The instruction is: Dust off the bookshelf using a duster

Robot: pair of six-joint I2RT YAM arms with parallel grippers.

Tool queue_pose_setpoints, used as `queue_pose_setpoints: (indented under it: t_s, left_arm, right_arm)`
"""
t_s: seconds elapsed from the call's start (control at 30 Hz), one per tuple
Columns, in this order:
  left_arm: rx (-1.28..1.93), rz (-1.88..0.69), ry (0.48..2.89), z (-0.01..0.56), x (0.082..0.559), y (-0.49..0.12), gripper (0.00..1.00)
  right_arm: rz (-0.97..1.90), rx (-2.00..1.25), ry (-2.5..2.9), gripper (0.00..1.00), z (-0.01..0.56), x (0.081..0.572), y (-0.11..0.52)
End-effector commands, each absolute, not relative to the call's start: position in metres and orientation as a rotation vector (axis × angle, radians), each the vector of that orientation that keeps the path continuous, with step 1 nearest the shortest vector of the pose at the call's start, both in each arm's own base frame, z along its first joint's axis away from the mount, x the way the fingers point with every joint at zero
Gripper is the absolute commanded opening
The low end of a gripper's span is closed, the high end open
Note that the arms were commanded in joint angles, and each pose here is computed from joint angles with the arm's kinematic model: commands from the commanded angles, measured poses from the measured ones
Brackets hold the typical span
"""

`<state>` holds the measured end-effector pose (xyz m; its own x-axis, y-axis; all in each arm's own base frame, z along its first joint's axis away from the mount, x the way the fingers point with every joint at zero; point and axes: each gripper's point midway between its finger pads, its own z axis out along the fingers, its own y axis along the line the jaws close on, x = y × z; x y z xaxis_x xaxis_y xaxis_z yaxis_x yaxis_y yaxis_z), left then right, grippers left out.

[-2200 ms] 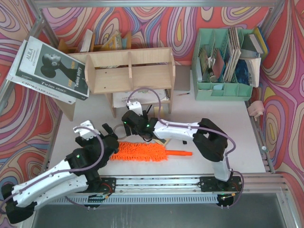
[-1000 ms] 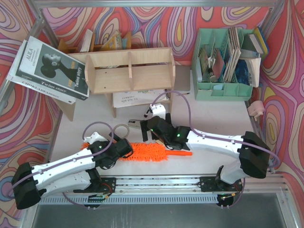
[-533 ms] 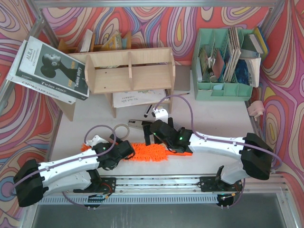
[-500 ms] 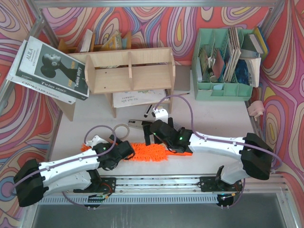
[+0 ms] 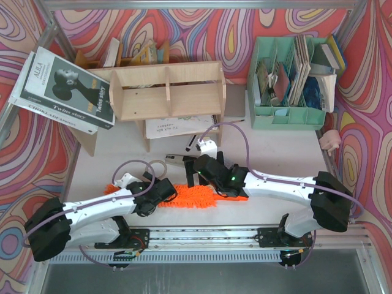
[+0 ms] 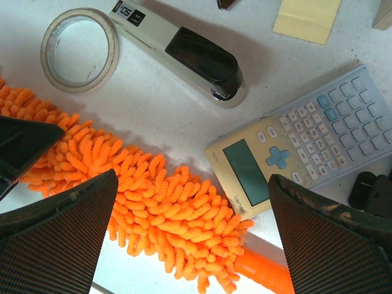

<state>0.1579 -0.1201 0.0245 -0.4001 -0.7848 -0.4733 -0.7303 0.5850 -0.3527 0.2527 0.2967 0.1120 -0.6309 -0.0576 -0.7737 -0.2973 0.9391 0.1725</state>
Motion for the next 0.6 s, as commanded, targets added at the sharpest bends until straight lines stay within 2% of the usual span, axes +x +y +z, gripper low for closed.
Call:
queue_pose_setpoints:
  t_s: [0.0,0.17,0.47,0.57]
  left_arm:
    - [-1.221,-0.079,2.258,0.006,0.15,-0.118,0.87]
    - [-1.248,-0.04,2.255,0.001,0.148,-0.114,0.84]
    - [-1.311,0.02,2.221,-0.008,0.143,-0.102,0.57]
    - [-1.335,0.015,2.201,-0.01,0.142,-0.097,0.43]
  right_arm:
    - [0.353,-0.208,2.207,0.99,0.12,0.254,0.291]
    - [0.315,-0.156,2.198,0.98,0.123,0.257,0.281]
    - [0.3,-0.091,2.142,0.98,0.139,0.259,0.267]
    - [0.297,-0.085,2.141,0.98,0.138,0.259,0.266]
